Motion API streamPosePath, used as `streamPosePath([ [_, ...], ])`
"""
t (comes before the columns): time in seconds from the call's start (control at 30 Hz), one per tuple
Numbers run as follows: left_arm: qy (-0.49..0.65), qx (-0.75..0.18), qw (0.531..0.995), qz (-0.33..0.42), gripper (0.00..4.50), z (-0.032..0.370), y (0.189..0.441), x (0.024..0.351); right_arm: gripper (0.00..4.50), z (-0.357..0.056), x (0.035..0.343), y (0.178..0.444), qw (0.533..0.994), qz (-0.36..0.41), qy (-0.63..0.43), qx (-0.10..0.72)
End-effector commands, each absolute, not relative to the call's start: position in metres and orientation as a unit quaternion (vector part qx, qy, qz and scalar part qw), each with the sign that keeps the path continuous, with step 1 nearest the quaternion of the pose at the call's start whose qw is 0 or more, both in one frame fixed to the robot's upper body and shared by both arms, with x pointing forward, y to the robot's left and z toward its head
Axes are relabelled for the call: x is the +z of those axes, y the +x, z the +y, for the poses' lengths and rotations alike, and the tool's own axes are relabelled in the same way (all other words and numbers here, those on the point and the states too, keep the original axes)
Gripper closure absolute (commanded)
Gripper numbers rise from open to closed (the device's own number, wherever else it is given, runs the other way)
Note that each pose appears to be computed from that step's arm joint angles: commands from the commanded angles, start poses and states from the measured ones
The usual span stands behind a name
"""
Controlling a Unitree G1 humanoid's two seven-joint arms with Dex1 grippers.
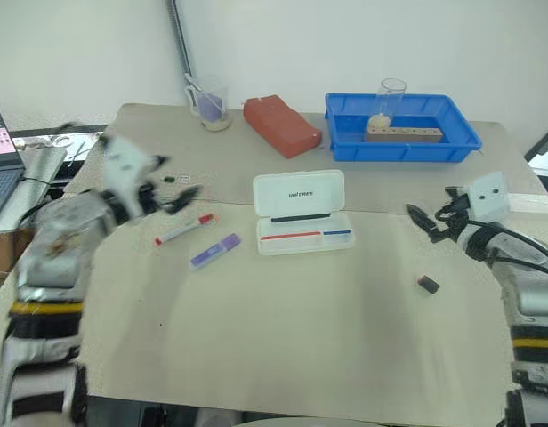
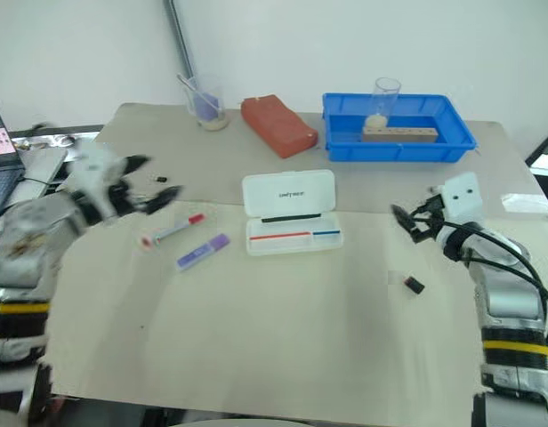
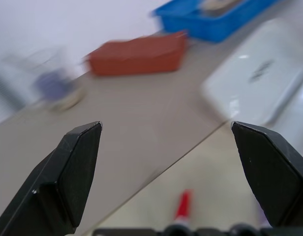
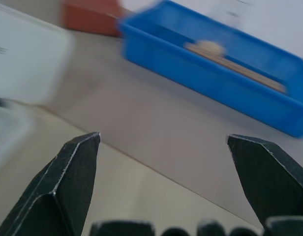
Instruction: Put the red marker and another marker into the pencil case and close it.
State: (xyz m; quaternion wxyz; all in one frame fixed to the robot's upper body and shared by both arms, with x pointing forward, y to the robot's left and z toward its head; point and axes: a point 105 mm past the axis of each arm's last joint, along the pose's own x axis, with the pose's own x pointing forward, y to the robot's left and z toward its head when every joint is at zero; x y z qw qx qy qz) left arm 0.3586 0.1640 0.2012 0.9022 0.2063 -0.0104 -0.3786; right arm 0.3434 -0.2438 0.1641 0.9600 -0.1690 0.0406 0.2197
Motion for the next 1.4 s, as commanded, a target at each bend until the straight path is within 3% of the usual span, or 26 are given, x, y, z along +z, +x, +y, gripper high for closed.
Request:
streamPosePath([
  [0.03, 0.224, -0.427, 0.876, -0.005, 0.04, 0.14, 0.356, 0.199, 0.0, -0.228, 0.176, 0.33, 0.95, 0.047, -0.157, 0.266],
  [0.1, 0.229, -0.466, 0.854, -0.009, 0.04, 0.115, 0.356, 0.196, 0.0, -0.211, 0.177, 0.319, 0.936, 0.058, -0.163, 0.305],
  [0.2, 0.251, -0.579, 0.776, 0.013, 0.04, 0.049, 0.341, 0.16, 0.0, -0.182, 0.172, 0.282, 0.904, 0.089, -0.191, 0.372],
  [0.5, 0.27, -0.627, 0.729, 0.051, 0.04, 0.012, 0.339, 0.105, 0.0, -0.152, 0.167, 0.256, 0.904, 0.105, -0.17, 0.378],
  [0.57, 0.269, -0.631, 0.725, 0.058, 0.43, 0.009, 0.339, 0.098, 0.0, -0.15, 0.167, 0.254, 0.906, 0.105, -0.168, 0.374],
  [0.63, 0.274, -0.632, 0.722, 0.066, 1.14, 0.01, 0.341, 0.091, 0.0, -0.15, 0.167, 0.253, 0.907, 0.106, -0.169, 0.37],
  [0.87, 0.279, -0.622, 0.729, 0.07, 4.37, 0.015, 0.35, 0.089, 0.0, -0.151, 0.166, 0.253, 0.91, 0.106, -0.168, 0.363],
  [1.0, 0.279, -0.632, 0.72, 0.067, 4.48, 0.018, 0.344, 0.09, 0.0, -0.152, 0.165, 0.254, 0.908, 0.109, -0.17, 0.368],
  [1.23, 0.309, -0.677, 0.664, 0.078, 4.48, 0.033, 0.294, 0.077, 0.0, -0.153, 0.16, 0.243, 0.874, 0.142, -0.187, 0.425],
  [1.4, 0.305, -0.664, 0.677, 0.086, 4.48, 0.034, 0.285, 0.071, 0.0, -0.149, 0.157, 0.244, 0.864, 0.146, -0.192, 0.442],
])
